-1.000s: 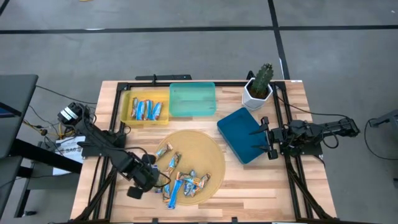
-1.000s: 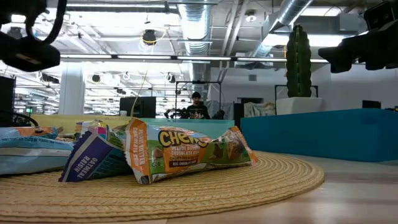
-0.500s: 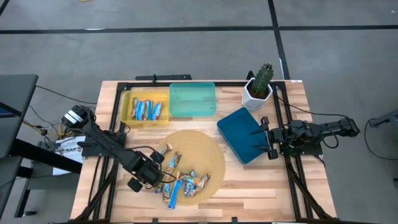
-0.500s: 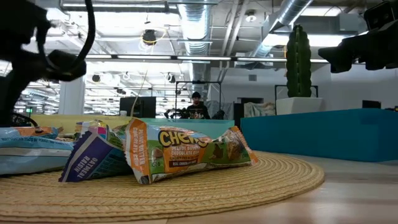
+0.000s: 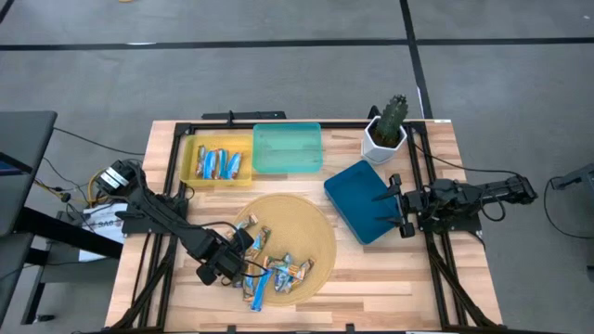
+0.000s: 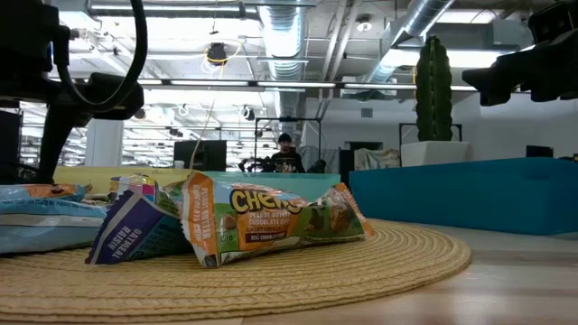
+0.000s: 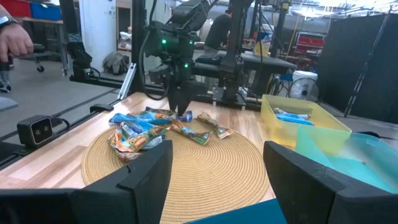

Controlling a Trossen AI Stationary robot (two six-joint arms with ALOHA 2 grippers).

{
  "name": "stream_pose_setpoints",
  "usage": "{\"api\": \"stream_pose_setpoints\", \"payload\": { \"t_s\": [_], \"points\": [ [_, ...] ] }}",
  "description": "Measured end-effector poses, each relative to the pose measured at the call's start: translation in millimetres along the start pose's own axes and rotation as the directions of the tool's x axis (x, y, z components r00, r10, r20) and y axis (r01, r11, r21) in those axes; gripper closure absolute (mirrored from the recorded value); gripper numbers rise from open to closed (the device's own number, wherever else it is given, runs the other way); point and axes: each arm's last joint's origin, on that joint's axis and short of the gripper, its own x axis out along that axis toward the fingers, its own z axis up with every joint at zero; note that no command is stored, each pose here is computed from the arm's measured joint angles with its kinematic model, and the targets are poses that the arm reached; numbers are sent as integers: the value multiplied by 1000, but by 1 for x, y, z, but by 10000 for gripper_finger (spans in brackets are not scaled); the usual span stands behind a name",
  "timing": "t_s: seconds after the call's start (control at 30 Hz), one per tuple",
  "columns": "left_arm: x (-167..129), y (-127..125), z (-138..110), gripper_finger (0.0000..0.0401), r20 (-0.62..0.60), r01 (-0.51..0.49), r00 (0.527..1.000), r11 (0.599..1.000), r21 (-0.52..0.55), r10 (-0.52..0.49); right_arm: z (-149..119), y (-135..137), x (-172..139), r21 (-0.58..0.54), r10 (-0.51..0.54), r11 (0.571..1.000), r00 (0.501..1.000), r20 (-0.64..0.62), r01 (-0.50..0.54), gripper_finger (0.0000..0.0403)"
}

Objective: Pick and place Granola Bars by type
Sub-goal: Put the left blue granola bar into the light blue bin

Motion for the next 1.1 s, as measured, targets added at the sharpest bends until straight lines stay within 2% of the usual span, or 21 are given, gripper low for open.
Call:
{"api": "stream_pose_setpoints", "payload": {
  "t_s": [0.4,0.63,1.1],
  "points": [
    [10,-2,-3,228,23,1,1000,1000,-3,-1,0,0,0,0,0,1000,1000,0,0,159],
    [12,-3,-5,235,19,2,1000,999,-41,-2,0,0,0,0,0,1000,1000,0,0,159],
    [11,-3,1,345,78,38,997,976,-214,-21,0,0,0,0,0,1000,1000,0,0,159]
  ]
}}
